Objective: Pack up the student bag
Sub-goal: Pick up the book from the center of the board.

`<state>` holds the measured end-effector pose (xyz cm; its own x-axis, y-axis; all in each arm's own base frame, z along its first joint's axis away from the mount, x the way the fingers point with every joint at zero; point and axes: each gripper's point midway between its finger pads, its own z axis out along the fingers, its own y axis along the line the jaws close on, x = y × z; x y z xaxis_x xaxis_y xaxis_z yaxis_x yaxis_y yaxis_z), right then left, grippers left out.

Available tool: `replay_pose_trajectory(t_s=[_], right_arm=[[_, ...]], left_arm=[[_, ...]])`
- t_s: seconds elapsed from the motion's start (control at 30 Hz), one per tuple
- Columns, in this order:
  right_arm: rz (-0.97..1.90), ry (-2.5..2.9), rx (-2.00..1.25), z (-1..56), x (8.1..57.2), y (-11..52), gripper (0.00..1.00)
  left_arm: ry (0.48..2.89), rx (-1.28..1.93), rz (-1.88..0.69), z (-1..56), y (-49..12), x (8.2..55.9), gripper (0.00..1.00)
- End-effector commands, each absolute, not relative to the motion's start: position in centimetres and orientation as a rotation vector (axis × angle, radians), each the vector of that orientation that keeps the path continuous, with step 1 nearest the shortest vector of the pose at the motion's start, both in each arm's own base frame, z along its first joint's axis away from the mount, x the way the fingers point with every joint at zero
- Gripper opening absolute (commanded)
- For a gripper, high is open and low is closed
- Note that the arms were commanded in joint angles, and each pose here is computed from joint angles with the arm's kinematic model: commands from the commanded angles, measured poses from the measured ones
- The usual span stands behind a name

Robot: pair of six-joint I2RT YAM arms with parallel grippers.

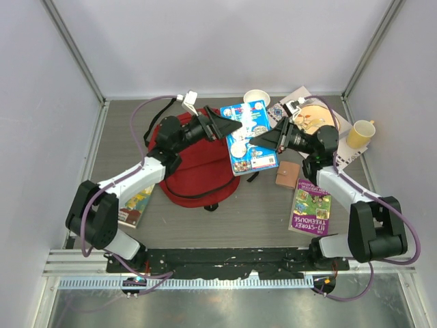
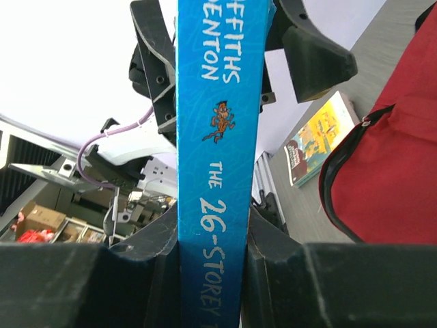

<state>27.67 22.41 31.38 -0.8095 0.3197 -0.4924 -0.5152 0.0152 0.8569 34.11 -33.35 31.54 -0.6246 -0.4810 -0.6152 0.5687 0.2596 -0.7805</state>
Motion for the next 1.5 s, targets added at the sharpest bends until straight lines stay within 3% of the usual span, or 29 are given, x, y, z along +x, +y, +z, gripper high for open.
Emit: replay_pose_trajectory(t_s=[0.0, 0.1, 0.17, 0.27, 0.3, 0.37, 0.4, 0.47, 0.5, 0.53, 0.6, 0.63, 0.7, 0.73, 0.8, 0.93, 1.07, 1.47], right_arm=[[1.865, 1.578, -0.392, 34.3, 25.5, 23.1, 0.01], [1.874, 1.578, -0.413, 34.2, 25.3, 23.3, 0.01], [1.881, 1.582, -0.431, 34.1, 25.2, 23.6, 0.01], [1.899, 1.604, -0.422, 33.6, 25.5, 23.8, 0.01], [1.900, 1.607, -0.418, 33.5, 25.6, 23.9, 0.01], [1.906, 1.619, -0.402, 33.1, 26.1, 23.9, 0.03], [1.905, 1.626, -0.393, 33.0, 26.4, 24.0, 0.04], [1.886, 1.657, -0.356, 32.3, 27.3, 24.1, 0.17], [1.884, 1.719, -0.292, 31.3, 28.0, 24.1, 0.26], [1.850, 1.735, -0.241, 31.1, 29.0, 23.9, 0.40], [1.712, 1.883, -0.151, 28.0, 30.2, 23.4, 0.52], [1.608, 1.909, -0.131, 28.3, 31.1, 23.0, 0.63], [1.232, 2.056, -0.051, 24.8, 32.9, 20.6, 0.79], [1.142, 2.054, -0.034, 25.0, 33.5, 19.7, 0.80], [1.011, 2.050, 0.032, 24.9, 34.0, 18.0, 0.81], [1.012, 2.029, 0.134, 24.3, 33.2, 17.3, 0.82], [1.184, 1.973, 0.189, 24.6, 31.6, 19.7, 0.82], [1.585, 1.724, 0.207, 28.3, 27.2, 28.2, 0.81]], left_arm=[[1.477, 0.165, -1.638, 35.6, -33.3, 32.4, 1.00], [1.470, 0.175, -1.641, 35.9, -33.1, 32.0, 0.99], [1.464, 0.181, -1.643, 36.0, -33.1, 31.7, 0.93], [1.463, 0.190, -1.649, 36.2, -33.0, 31.5, 0.70], [1.465, 0.195, -1.652, 36.2, -33.0, 31.4, 0.55], [1.475, 0.187, -1.647, 35.9, -32.9, 31.2, 0.40], [1.481, 0.174, -1.639, 35.9, -32.8, 31.2, 0.28], [1.497, 0.161, -1.610, 35.3, -32.4, 31.3, 0.17], [1.532, 0.143, -1.589, 34.7, -32.1, 31.2, 0.04], [1.538, 0.128, -1.539, 34.5, -31.7, 31.6, 0.00], [1.589, 0.081, -1.460, 33.8, -30.6, 31.6, 0.00], [1.592, 0.022, -1.396, 33.7, -29.7, 32.3, 0.00], [1.625, -0.021, -1.297, 33.3, -28.0, 32.0, 0.00], [1.618, -0.090, -1.228, 33.2, -26.8, 32.7, 0.00], [1.638, -0.173, -1.145, 32.5, -25.0, 32.8, 0.00], [1.518, -0.433, -1.052, 34.0, -20.0, 32.4, 0.00], [1.422, -0.567, -1.017, 35.2, -17.2, 32.0, 0.00], [1.340, -0.680, -1.117, 36.0, -16.8, 32.1, 0.00]])
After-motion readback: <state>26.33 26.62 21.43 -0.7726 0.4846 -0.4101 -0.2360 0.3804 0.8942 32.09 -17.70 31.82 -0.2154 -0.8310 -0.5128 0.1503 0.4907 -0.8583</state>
